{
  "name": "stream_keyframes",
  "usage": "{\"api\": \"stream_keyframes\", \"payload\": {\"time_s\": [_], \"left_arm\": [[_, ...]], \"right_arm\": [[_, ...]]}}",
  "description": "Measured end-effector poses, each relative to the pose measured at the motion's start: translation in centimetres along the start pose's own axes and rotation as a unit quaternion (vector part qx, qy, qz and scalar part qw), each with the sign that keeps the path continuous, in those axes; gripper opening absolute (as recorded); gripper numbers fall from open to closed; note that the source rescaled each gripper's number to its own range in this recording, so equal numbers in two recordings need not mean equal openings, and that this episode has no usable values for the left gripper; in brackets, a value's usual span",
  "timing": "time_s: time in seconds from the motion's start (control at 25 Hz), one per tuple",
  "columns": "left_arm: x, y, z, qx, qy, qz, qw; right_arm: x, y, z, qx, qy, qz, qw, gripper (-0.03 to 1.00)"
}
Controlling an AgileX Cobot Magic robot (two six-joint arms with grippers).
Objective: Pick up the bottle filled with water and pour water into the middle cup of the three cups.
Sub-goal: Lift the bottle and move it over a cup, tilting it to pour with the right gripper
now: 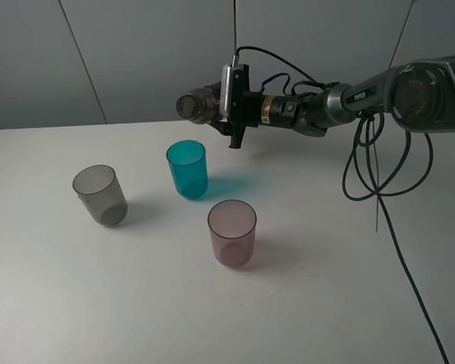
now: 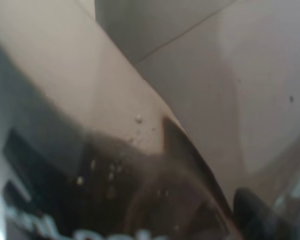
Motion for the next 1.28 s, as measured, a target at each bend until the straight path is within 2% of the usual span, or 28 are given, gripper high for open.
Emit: {"api": "stream_keyframes", "payload": {"time_s": [0.56,1.28], "left_arm": [[0.00,0.00,0.00,0.000,0.000,0.000,1.000],[0.00,0.00,0.00,0.000,0.000,0.000,1.000]], "right_arm": [[0.05,-0.22,0.05,0.002,0.001,-0.066,0.998,0.00],[-0.55,-0.96,0.02,0.032,-0.019,-0.098,0.994,0.00]]}}
Point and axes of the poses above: a point on each arm's last joint axis where the gripper is mounted, z pointing out along that axis toward the gripper, y along the wrist's bending axis when the last joint is at zero, x = y × z, the point moved 4 cm from there along z, pointing out along that axis toward the gripper, and after that the axes turned 15 degrees about -z, right-handed, at the moved point
